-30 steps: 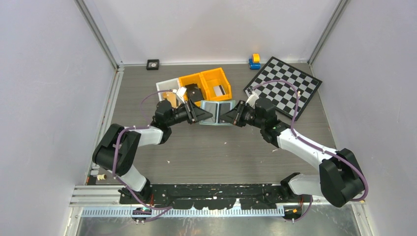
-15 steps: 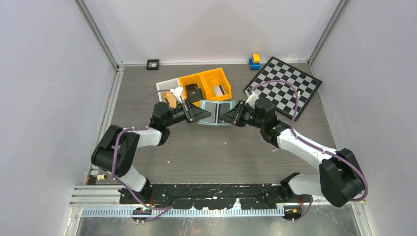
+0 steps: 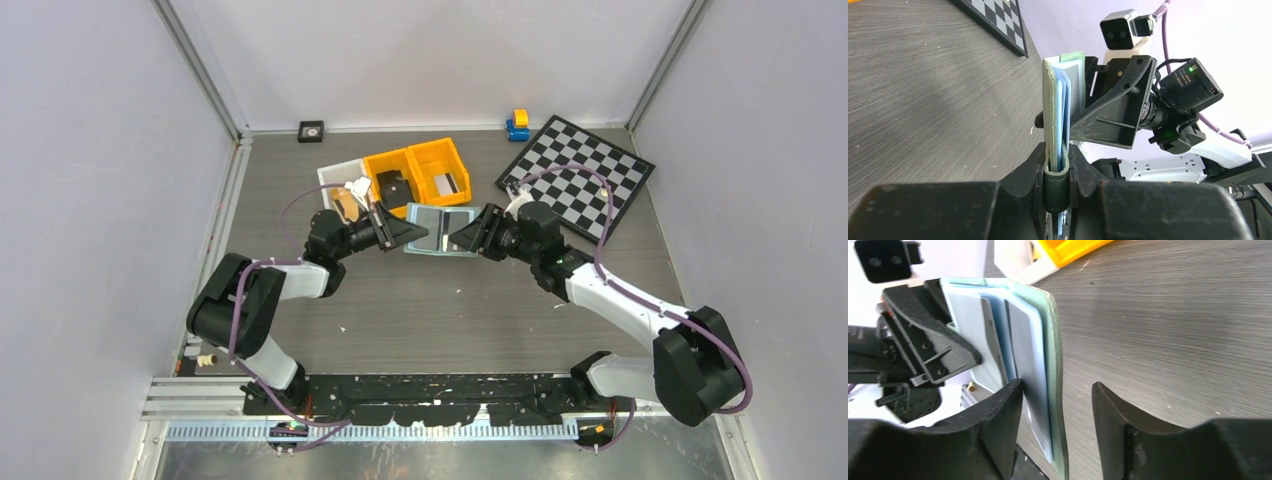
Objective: Take the credit cards out of the card holder
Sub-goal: Remove the credit card from the card holder.
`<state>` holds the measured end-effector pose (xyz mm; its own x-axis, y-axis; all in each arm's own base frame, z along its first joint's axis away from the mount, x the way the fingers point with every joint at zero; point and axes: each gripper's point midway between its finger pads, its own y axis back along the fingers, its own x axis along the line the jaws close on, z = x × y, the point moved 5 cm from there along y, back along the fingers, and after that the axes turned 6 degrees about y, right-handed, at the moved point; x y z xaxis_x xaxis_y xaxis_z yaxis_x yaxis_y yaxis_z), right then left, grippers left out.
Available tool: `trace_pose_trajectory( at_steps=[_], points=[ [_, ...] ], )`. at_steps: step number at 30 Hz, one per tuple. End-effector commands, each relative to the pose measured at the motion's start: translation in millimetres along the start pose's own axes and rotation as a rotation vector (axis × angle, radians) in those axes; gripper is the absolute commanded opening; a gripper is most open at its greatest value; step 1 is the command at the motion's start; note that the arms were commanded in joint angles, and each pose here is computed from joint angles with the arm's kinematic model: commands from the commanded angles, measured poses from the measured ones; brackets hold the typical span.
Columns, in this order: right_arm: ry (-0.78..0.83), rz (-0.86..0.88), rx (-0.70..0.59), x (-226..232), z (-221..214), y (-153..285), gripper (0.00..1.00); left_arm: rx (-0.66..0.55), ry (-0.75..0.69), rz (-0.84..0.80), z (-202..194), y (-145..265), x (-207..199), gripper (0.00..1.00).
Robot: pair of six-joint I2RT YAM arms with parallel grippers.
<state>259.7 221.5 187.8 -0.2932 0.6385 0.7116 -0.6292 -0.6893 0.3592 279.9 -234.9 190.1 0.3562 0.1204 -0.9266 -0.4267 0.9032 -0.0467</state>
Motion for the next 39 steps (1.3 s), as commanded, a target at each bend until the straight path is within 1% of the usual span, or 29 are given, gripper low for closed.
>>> trace_pose_trajectory(
  at_steps=[1, 3, 7, 10, 13, 16, 21, 25, 29, 33, 37, 39],
  points=[
    [0.038, -0.145, -0.122, -10, 20, 14, 0.62, -0.035, -0.027, 0.002, 5, 1, 1, 0.08],
    [0.045, -0.165, -0.161, -11, 23, 21, 0.64, -0.039, -0.016, 0.043, 4, 1, 8, 0.08],
    [0.068, -0.175, -0.251, -8, 32, 39, 0.64, -0.040, -0.006, 0.079, 4, 2, 14, 0.08],
    [0.087, -0.186, -0.329, -6, 39, 54, 0.61, -0.043, -0.003, 0.107, 4, 3, 17, 0.08],
    [0.106, -0.115, -0.373, 3, 40, 63, 0.58, -0.046, -0.001, 0.133, 3, 4, 19, 0.07],
    [0.140, 0.047, -0.356, 22, 35, 63, 0.55, -0.056, -0.014, 0.152, 3, 4, 21, 0.07],
    [0.110, 0.157, -0.255, 29, 24, 41, 0.52, -0.076, 0.028, 0.206, -3, 6, 30, 0.05],
    [0.059, 0.234, -0.169, 29, 14, 19, 0.49, -0.056, 0.008, 0.214, -11, 5, 28, 0.05],
    [0.021, 0.230, -0.119, 21, 6, 4, 0.45, -0.039, -0.028, 0.182, -16, 5, 20, 0.05],
    [0.011, 0.217, -0.104, 16, 3, -2, 0.44, -0.030, -0.056, 0.144, -17, 4, 5, 0.05],
    [-0.006, 0.201, -0.087, 12, 1, -7, 0.43, -0.040, -0.074, 0.126, -19, 7, 0, 0.05],
    [-0.018, 0.168, -0.078, 6, 0, -11, 0.41, -0.046, -0.080, 0.109, -20, 8, -2, 0.05]
  ],
)
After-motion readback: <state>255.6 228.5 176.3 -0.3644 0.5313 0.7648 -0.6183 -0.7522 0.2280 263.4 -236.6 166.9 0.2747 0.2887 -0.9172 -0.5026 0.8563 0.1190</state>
